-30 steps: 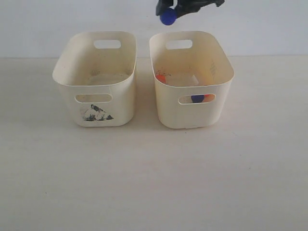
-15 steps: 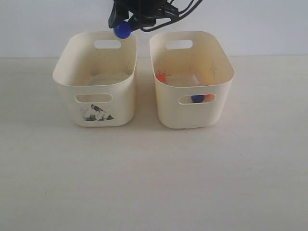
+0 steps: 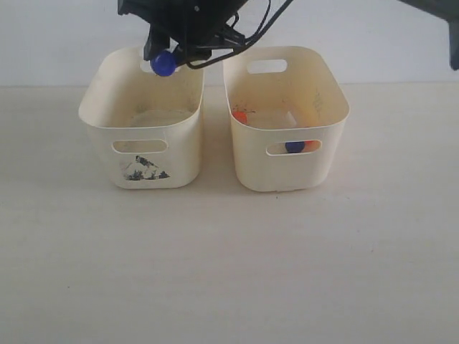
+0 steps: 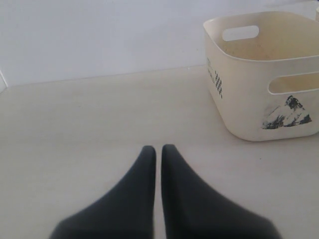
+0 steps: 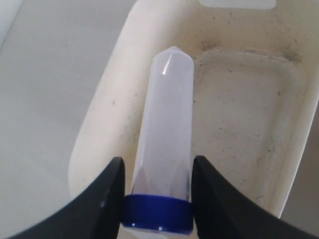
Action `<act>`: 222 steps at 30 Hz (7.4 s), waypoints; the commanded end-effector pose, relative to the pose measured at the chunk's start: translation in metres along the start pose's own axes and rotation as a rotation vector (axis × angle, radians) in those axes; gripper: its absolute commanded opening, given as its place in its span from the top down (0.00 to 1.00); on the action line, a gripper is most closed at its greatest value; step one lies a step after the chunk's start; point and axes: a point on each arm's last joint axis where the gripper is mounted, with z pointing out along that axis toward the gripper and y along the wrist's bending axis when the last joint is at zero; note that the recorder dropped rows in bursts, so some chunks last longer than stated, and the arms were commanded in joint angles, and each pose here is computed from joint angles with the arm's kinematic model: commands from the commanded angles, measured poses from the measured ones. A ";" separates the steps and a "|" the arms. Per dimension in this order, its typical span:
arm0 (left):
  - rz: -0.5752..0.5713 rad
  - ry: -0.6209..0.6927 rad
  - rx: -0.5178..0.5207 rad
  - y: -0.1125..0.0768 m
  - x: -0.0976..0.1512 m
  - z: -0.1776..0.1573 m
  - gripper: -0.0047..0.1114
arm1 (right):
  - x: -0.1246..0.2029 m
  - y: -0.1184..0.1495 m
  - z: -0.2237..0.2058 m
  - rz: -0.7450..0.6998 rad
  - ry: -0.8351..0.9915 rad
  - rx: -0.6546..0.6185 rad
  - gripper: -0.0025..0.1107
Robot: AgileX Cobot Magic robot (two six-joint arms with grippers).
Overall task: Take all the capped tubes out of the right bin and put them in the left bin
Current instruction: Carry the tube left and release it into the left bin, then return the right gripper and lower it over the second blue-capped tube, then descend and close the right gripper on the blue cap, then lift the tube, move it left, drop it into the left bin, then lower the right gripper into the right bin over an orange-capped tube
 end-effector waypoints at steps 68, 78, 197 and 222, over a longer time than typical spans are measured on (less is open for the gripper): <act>-0.018 -0.020 0.001 0.000 -0.003 0.000 0.92 | 0.027 -0.177 0.036 -0.053 0.422 0.559 0.42; -0.018 -0.020 0.001 0.000 -0.003 0.000 0.92 | 0.004 -0.152 -0.001 -0.074 0.308 0.541 0.43; -0.018 -0.020 0.001 0.000 -0.003 0.000 0.92 | 0.033 0.032 0.021 -0.179 0.130 0.009 0.42; -0.018 -0.020 0.001 0.000 -0.003 0.000 0.92 | -0.001 -0.093 -0.033 -0.224 0.223 0.718 0.94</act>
